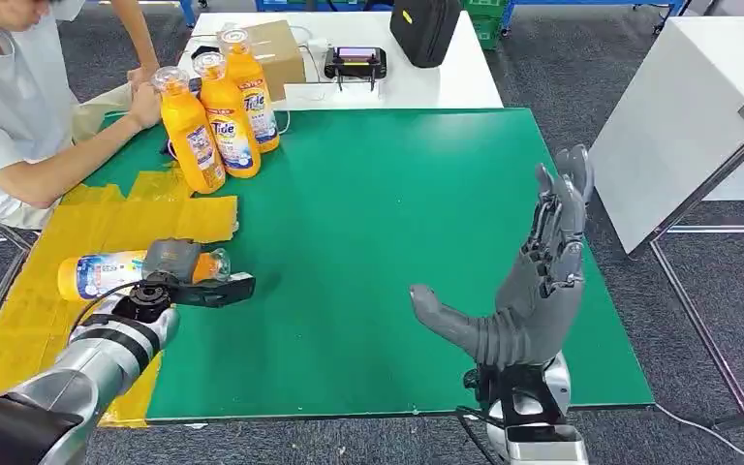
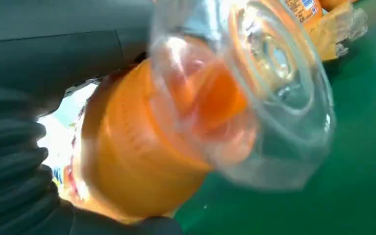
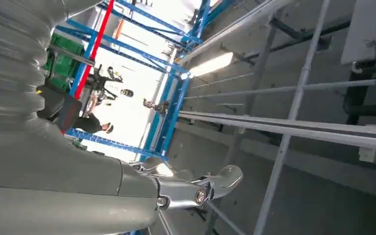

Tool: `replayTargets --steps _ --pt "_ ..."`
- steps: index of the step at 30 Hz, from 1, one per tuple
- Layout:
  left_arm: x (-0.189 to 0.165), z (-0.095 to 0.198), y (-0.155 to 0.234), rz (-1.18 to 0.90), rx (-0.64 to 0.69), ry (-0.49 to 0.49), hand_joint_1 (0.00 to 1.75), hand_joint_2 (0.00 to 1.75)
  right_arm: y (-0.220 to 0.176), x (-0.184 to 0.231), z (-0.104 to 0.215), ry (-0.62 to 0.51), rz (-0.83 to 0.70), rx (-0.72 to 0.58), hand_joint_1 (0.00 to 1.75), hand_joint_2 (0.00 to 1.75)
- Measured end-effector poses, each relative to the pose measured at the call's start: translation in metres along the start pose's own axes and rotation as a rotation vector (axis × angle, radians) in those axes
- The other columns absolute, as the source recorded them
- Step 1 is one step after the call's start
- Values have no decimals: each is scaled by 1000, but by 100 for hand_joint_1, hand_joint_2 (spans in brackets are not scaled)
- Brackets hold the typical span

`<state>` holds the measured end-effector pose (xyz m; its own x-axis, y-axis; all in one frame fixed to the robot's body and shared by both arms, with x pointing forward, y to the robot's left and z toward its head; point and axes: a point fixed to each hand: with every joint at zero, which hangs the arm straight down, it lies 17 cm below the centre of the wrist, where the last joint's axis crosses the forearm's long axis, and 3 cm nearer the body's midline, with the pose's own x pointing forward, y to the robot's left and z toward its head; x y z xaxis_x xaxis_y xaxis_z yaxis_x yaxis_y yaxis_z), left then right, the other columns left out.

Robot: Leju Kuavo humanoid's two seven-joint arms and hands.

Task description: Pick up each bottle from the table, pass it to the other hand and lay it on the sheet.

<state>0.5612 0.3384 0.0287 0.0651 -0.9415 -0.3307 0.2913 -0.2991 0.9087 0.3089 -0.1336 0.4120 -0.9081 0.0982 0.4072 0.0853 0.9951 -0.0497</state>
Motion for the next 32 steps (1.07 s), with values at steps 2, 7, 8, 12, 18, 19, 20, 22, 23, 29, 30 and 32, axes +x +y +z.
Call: replayTargets --steps 2,7,8,12,18,19,20,22,23,29,30,32 --pt "-1 1 -4 30 -3 12 0 175 2 -2 0 3 -2 6 0 175" --pt "9 3 -6 190 10 -24 0 0 4 -8 2 23 1 13 0 175" --pt "24 6 1 304 55 -82 0 175 4 -11 4 37 2 16 0 175" --pt "67 66 86 734 544 -361 0 175 -2 -26 29 123 12 40 0 175" --pt "36 125 131 882 753 -286 0 175 -15 -44 60 208 55 51 0 175" --pt "31 130 134 890 773 -282 0 175 -17 -45 62 215 59 52 0 175" --pt "27 135 137 895 789 -280 0 175 -17 -46 63 218 62 52 0 175" --pt "22 142 142 903 815 -277 0 175 -18 -47 64 221 63 53 0 175" --pt "21 145 145 906 825 -278 0 175 -18 -47 64 224 65 52 0 175" --pt "6 158 153 1012 879 -283 0 175 -21 -54 69 253 72 55 0 175" --pt "2 162 154 1058 893 -287 0 175 -21 -55 70 264 60 56 0 175" --pt "-4 173 155 1176 916 -317 0 175 -18 -59 75 297 17 65 0 175"
